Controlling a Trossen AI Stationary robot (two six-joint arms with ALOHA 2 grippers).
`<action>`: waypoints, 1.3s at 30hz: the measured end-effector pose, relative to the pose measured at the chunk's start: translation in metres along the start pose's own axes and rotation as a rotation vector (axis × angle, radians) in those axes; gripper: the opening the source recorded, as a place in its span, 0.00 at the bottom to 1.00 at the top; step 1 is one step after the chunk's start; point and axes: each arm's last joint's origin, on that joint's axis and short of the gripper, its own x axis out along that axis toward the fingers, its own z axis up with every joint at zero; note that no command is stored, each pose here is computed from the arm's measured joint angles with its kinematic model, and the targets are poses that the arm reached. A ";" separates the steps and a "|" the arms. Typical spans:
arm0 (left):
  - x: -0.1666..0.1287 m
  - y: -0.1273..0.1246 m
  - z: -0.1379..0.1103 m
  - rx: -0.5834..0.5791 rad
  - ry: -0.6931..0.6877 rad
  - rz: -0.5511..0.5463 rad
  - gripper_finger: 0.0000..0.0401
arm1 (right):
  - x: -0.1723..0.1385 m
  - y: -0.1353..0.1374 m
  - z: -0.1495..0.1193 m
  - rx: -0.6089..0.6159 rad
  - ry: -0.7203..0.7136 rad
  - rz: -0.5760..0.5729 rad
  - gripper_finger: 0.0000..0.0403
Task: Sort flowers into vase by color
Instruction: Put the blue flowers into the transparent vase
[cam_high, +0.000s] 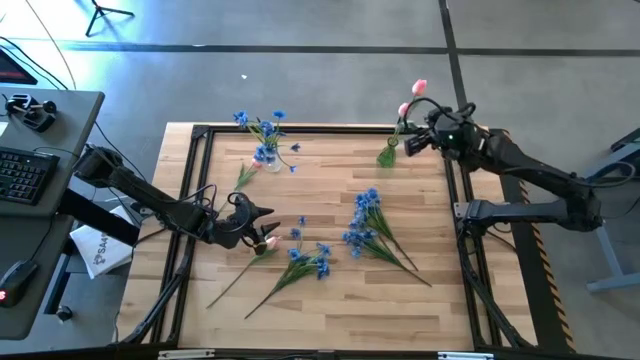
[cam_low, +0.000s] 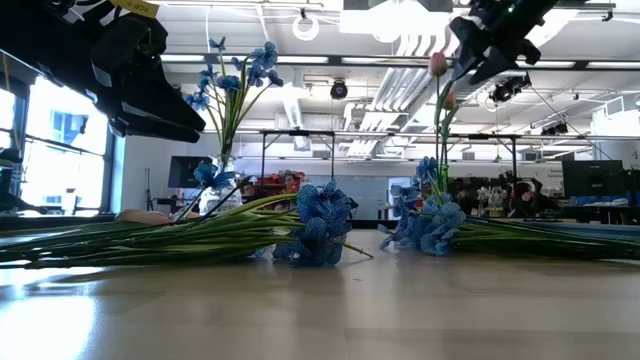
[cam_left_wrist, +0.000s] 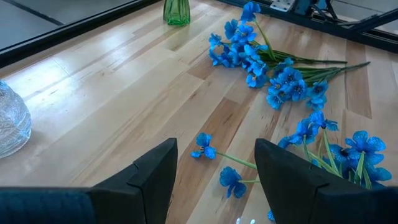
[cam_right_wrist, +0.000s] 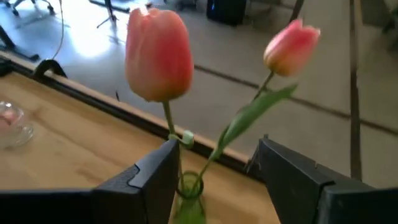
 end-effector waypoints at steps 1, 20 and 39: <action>0.000 0.000 0.000 0.000 0.000 0.000 0.50 | -0.001 0.000 0.000 0.002 0.022 0.018 0.52; 0.000 0.000 0.000 -0.009 -0.003 -0.002 0.50 | 0.004 0.033 -0.072 0.017 0.370 0.328 0.48; 0.000 -0.001 0.002 -0.027 -0.018 -0.013 0.50 | 0.010 0.094 -0.134 -0.277 0.791 0.500 0.48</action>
